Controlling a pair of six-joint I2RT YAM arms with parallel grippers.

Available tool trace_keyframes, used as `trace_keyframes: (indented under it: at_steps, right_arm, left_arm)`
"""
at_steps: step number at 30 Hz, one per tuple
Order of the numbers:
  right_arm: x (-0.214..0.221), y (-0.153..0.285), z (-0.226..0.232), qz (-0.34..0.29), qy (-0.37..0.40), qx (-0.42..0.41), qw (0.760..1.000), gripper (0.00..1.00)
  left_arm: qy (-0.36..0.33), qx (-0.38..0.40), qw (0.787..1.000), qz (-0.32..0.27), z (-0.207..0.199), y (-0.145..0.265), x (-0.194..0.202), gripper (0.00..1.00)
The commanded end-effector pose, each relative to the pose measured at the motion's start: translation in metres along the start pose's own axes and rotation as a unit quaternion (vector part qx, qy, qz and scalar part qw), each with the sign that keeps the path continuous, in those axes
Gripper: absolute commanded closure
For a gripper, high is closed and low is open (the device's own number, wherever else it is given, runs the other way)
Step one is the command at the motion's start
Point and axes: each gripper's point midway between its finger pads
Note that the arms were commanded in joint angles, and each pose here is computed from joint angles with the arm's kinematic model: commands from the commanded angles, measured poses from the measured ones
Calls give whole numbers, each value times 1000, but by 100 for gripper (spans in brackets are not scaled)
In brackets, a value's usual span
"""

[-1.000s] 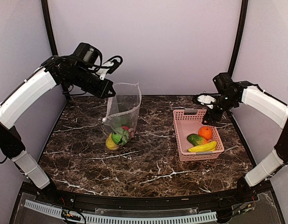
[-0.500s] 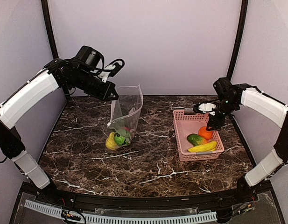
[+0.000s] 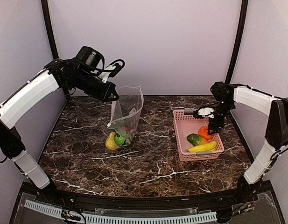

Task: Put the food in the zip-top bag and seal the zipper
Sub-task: Pick up the fake fruit from the bin.

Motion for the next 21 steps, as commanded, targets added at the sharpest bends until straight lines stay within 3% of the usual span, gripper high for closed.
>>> trace_keyframes:
  at_steps: [1,21]
  right_arm:
    - [0,-4,-7,6,15,-7,1000,19]
    - [1,-39,-20,38,37,-29,998,28]
  left_arm:
    - [3,7,1000,6,-3,-1,5,99]
    - [14,15,1000,2,-6,1,11,99]
Point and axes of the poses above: each gripper's point midway between its finger pads, its own y axis back along the fingers, its own z axis along the line the jaws close on, x = y × z, and after that the axes turned 8 degrees about -y, right-handed
